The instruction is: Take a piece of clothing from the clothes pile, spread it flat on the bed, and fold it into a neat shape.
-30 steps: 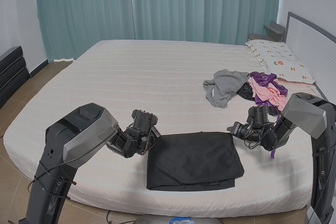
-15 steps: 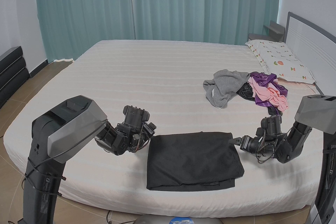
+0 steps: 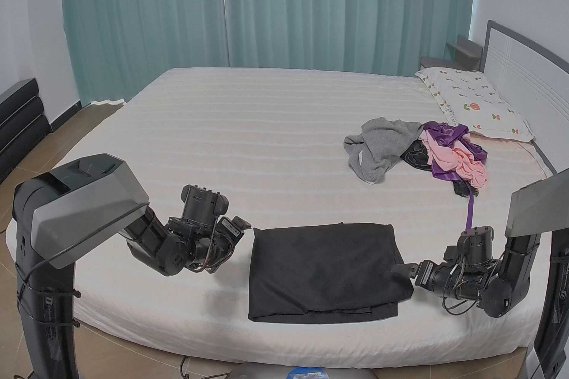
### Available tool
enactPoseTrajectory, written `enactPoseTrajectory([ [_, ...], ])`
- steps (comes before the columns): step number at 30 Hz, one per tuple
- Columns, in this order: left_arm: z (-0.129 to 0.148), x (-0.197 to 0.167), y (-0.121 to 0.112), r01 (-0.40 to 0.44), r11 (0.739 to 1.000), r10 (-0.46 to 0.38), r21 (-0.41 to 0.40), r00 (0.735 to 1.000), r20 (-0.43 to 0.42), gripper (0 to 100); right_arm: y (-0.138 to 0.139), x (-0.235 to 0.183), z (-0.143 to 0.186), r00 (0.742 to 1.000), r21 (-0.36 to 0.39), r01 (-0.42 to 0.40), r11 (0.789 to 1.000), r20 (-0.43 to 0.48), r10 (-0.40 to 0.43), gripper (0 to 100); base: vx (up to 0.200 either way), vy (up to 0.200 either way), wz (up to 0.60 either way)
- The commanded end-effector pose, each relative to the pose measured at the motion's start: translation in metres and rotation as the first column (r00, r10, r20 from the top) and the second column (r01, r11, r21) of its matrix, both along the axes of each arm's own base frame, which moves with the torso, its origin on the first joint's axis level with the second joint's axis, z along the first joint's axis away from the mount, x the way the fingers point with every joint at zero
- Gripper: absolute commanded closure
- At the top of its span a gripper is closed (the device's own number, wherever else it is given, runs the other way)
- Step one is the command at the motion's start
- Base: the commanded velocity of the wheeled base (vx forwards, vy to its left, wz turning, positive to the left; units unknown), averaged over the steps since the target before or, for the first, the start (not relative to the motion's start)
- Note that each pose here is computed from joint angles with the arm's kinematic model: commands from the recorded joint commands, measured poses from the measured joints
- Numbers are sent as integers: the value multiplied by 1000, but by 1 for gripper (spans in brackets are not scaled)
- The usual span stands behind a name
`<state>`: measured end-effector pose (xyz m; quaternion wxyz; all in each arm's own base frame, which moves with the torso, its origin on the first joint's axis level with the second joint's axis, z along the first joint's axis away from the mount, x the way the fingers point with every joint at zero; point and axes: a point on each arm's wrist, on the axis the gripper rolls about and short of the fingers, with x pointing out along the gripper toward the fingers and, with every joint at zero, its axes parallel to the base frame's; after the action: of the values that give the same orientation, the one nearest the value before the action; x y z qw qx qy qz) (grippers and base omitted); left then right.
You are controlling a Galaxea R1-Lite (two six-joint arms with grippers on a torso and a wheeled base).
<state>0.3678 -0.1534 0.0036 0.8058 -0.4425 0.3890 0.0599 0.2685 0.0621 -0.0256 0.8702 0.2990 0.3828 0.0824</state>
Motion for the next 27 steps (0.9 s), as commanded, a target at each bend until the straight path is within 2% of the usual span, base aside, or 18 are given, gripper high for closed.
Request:
enactPoseTrajectory([
  [1, 8, -3, 3, -4, 1000, 4, -6, 1000, 12, 0, 3, -4, -7, 999, -5, -15, 1000, -30, 14, 0, 0, 0, 0],
  [3, 4, -3, 3, -7, 1000, 7, -2, 1000, 4, 0, 9, -4, -10, 999, -12, -35, 999, -34, 35, 0, 0, 0, 0],
  [4, 5, -2, 4, -9, 1000, 9, -2, 1000, 7, 0, 9, -4, -10, 999, -12, -37, 999, -33, 37, 100, 0, 0, 0],
  [13, 4, -1, 7, -16, 1000, 16, 1, 1000, 5, 0, 0, -15, -9, 998, -41, -37, 998, -47, 35, 100, 0, 0, 0],
  [20, 4, -2, 6, -9, 1000, 9, 10, 1000, 7, 0, -2, -20, -7, 999, -39, -36, 999, -23, 35, 100, 0, 0, 0],
  [27, 3, -3, 6, -7, 1000, 7, 12, 1000, 4, 0, -3, -25, -8, 999, -44, -35, 998, -35, 33, 100, 0, 0, 0],
])
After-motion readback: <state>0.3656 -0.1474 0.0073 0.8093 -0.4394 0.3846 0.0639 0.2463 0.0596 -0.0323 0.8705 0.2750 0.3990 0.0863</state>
